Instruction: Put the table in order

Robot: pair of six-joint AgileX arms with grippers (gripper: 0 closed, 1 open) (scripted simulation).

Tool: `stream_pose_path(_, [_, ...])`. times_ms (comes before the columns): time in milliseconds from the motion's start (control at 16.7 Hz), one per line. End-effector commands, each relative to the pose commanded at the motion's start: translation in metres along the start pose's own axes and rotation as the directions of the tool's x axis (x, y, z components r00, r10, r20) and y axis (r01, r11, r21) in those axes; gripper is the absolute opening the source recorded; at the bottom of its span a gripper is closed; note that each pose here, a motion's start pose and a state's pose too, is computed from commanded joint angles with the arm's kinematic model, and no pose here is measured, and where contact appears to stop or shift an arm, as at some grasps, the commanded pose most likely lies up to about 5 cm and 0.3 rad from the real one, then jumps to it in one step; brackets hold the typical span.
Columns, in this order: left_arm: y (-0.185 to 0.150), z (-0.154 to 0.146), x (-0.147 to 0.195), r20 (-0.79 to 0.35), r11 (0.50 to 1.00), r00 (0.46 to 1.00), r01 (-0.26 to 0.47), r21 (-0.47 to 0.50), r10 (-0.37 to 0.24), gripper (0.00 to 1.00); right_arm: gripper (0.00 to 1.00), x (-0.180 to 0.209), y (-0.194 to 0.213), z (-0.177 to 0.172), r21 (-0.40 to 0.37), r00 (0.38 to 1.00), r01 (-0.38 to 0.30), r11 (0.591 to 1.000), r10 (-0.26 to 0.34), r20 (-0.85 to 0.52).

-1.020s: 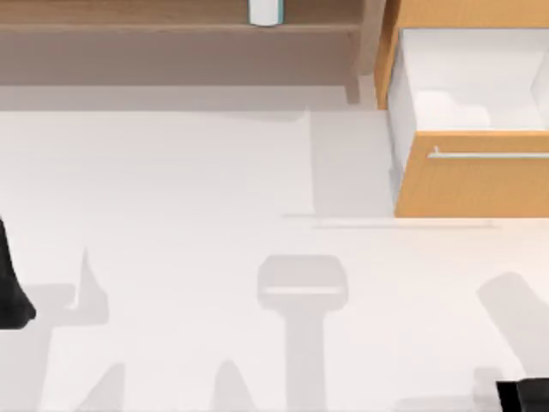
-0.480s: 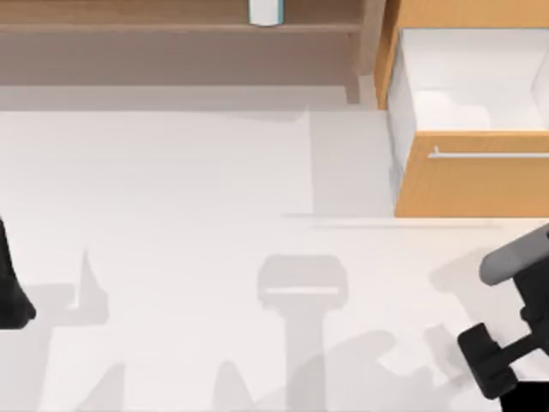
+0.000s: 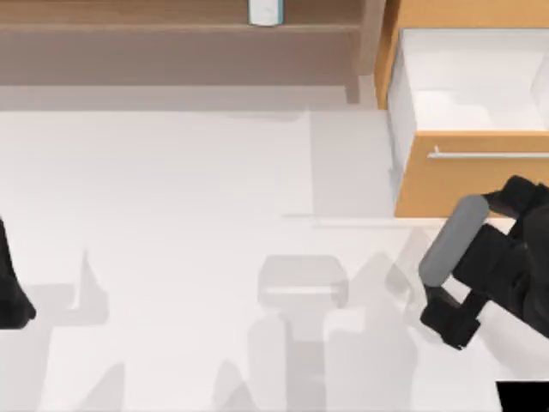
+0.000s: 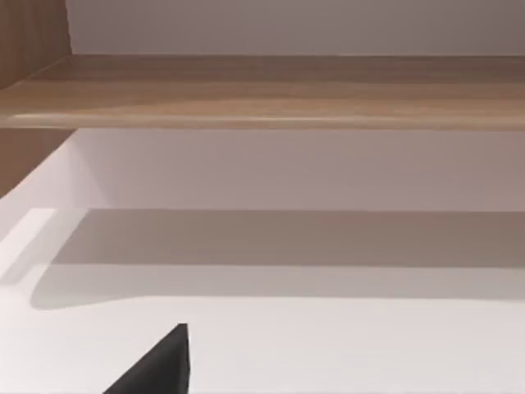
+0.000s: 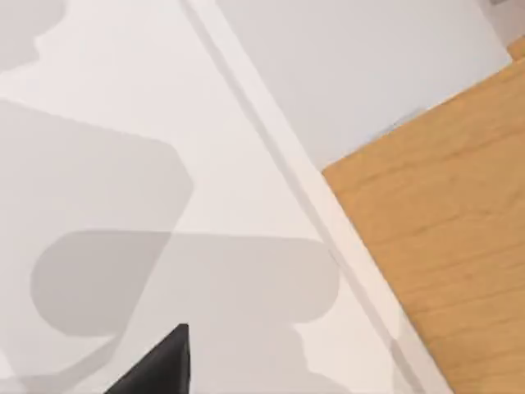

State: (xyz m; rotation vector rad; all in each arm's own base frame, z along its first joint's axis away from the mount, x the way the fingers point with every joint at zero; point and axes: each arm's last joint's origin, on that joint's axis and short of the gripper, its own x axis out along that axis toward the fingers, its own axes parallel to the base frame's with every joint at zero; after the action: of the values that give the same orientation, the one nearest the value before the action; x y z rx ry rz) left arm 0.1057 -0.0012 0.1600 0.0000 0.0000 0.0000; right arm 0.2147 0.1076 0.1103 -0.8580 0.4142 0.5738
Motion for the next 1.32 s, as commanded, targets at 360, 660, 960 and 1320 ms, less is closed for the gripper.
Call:
stream_pose_path(360, [0.000,0.000,0.000,0.000,1.000,1.000,0.000,0.000,0.000,1.00,1.00,0.009,0.002,-0.015,-0.390,0.943,0.333,0.858,-0.304,0.137])
stream_pose_path(660, [0.000,0.000,0.000,0.000,1.000,1.000,0.000,0.000,0.000,1.00,1.00,0.010,-0.008,-0.031,-0.540,0.834,0.515,0.666,-0.534,0.137])
stream_pose_path(960, [0.000,0.000,0.000,0.000,1.000,1.000,0.000,0.000,0.000,1.00,1.00,0.011,-0.015,-0.040,-0.591,0.771,0.556,0.585,-0.628,0.104])
stream_pose_path(1320, [0.000,0.000,0.000,0.000,1.000,1.000,0.000,0.000,0.000,1.00,1.00,0.012,-0.014,-0.040,-0.592,0.775,0.553,0.587,-0.623,0.105])
